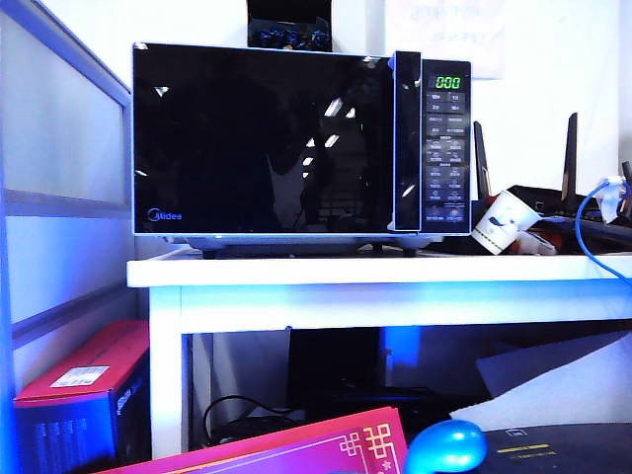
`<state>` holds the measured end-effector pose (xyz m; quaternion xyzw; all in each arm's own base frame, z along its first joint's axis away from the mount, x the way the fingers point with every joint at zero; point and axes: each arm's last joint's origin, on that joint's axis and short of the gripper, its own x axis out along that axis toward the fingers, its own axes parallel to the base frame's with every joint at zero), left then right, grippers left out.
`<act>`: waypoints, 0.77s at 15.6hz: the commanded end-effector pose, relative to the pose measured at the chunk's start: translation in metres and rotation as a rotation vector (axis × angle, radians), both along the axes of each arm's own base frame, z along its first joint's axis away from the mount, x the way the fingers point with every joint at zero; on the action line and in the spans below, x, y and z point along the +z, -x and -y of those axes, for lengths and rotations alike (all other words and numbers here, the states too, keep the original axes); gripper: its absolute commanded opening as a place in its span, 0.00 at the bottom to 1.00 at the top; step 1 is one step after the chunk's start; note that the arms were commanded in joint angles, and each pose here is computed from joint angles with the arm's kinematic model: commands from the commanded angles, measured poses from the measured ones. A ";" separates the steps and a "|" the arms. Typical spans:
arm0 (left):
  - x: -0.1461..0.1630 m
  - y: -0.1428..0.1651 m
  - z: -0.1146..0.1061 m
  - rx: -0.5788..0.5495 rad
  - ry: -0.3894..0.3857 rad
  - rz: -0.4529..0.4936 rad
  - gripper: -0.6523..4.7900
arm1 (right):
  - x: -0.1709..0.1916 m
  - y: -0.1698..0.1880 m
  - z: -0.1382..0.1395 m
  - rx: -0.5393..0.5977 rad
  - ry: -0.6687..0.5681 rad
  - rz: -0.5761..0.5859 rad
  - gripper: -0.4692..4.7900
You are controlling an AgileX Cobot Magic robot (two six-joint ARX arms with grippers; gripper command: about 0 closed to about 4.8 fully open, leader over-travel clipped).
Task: Open the microwave door, place the orange inside the microwave, then close the microwave door.
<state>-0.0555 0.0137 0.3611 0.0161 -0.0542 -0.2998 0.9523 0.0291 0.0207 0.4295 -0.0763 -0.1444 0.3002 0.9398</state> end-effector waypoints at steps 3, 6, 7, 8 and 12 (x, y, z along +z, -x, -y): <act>-0.084 -0.108 0.040 0.003 0.165 -0.059 0.11 | -0.108 -0.038 -0.020 -0.017 -0.030 -0.180 0.08; -0.144 -0.135 0.048 0.074 0.150 -0.163 0.11 | -0.160 -0.049 -0.026 -0.043 -0.071 -0.230 0.08; -0.172 -0.142 0.050 0.124 0.114 -0.229 0.11 | -0.192 -0.053 -0.027 -0.052 -0.082 -0.283 0.08; -0.184 -0.145 0.051 0.128 0.098 -0.244 0.11 | -0.210 -0.054 -0.028 -0.055 -0.076 -0.316 0.08; -0.212 -0.147 0.051 0.139 -0.002 -0.317 0.11 | -0.262 -0.053 -0.027 -0.069 -0.013 -0.431 0.08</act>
